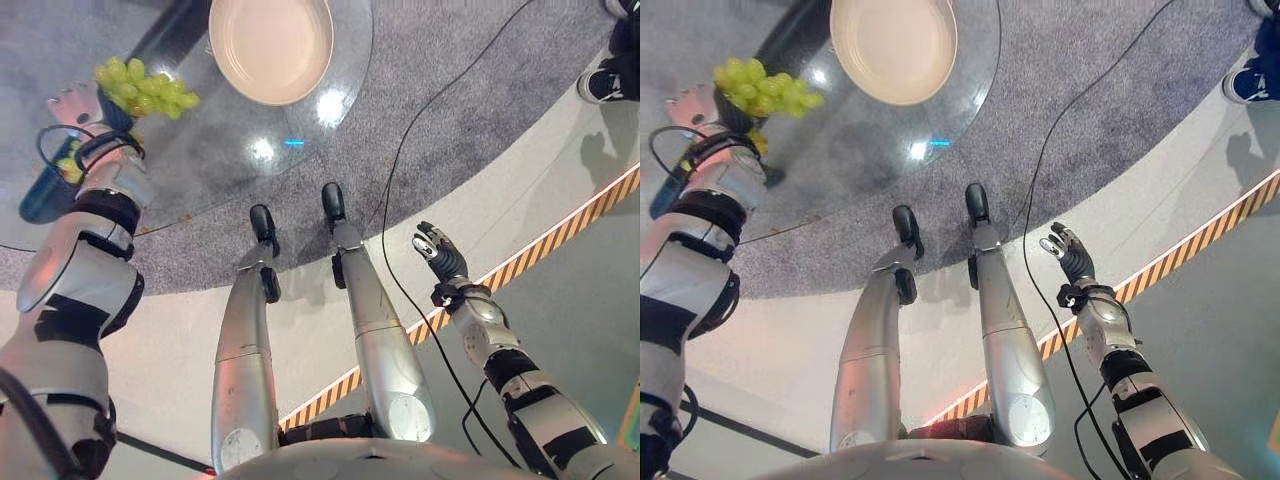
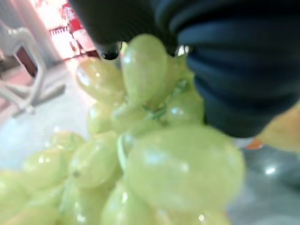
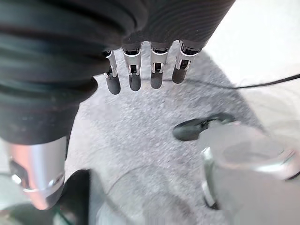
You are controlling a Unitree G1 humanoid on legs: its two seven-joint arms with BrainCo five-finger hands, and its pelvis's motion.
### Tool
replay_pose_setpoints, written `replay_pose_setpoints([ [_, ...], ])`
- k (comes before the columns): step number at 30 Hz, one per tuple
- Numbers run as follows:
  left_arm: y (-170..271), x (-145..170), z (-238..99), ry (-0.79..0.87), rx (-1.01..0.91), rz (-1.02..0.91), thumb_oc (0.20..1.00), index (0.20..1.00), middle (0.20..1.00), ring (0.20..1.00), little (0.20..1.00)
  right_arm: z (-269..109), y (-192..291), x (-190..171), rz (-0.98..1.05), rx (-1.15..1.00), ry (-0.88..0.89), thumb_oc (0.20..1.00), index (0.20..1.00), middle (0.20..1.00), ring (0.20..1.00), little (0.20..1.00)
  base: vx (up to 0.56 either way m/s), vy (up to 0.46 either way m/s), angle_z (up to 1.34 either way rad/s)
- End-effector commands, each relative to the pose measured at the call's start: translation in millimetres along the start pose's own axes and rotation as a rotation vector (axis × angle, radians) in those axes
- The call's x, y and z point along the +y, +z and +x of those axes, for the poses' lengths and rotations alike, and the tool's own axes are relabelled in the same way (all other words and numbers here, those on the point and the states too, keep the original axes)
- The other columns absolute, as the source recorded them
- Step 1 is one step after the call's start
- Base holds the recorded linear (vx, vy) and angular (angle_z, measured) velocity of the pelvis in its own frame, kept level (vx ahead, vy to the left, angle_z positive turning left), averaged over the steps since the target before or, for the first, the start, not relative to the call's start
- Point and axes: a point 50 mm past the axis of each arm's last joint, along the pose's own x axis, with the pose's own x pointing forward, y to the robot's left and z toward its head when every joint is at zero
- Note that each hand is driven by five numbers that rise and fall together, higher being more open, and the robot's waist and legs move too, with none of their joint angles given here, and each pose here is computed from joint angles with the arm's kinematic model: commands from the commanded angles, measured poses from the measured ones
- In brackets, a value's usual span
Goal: Pick up fruits into the plate
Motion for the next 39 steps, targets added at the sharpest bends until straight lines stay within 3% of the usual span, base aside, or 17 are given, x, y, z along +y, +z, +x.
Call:
replay_pose_setpoints([
  [1, -13.6, -9.5, -6.2, -0.034, 0.009, -0.117, 0.2, 0.2, 0.2, 0.2, 0.2, -21.2, -14.6, -3.8, 0.011, 0.002, -0.005, 1.0, 1.0, 1.0, 1.0, 1.0, 0.03, -0.06, 0.05],
  [10, -16.2, -15.8, -18.4, -0.158, -0.123, -0.318, 0.2, 0.2, 0.2, 0.2, 0.2, -26.2, -13.7, -6.3, 0.028, -0.005, -0.012, 1.0, 1.0, 1.0, 1.0, 1.0, 0.04, -0.054, 0.09],
  [17, -13.2, -20.2, -41.9, -0.331, -0.278, -0.441, 0.2, 0.2, 0.2, 0.2, 0.2, -32.9, -4.8, -0.1, 0.061, -0.049, 0.083, 1.0, 1.0, 1.0, 1.0, 1.0, 0.08, -0.058, 0.17],
  [21, -8.7, -20.1, -55.5, -0.459, -0.363, -0.524, 0.2, 0.2, 0.2, 0.2, 0.2, -35.0, 5.6, 6.6, 0.076, -0.081, 0.193, 1.0, 1.0, 1.0, 1.0, 1.0, 0.08, -0.082, 0.21],
  [27, 7.7, -25.7, -97.4, -0.86, -0.545, -0.703, 0.2, 0.2, 0.2, 0.2, 0.2, -43.3, 22.9, 31.8, 0.098, -0.067, 0.508, 1.0, 1.0, 1.0, 1.0, 1.0, 0.13, -0.133, 0.23],
  [39, 56.1, -30.0, -165.4, -1.455, -0.876, -0.778, 0.2, 0.2, 0.2, 0.2, 0.2, -51.6, 46.2, 87.5, 0.127, 0.129, 1.034, 1.0, 1.0, 1.0, 1.0, 1.0, 0.03, -0.057, 0.17],
])
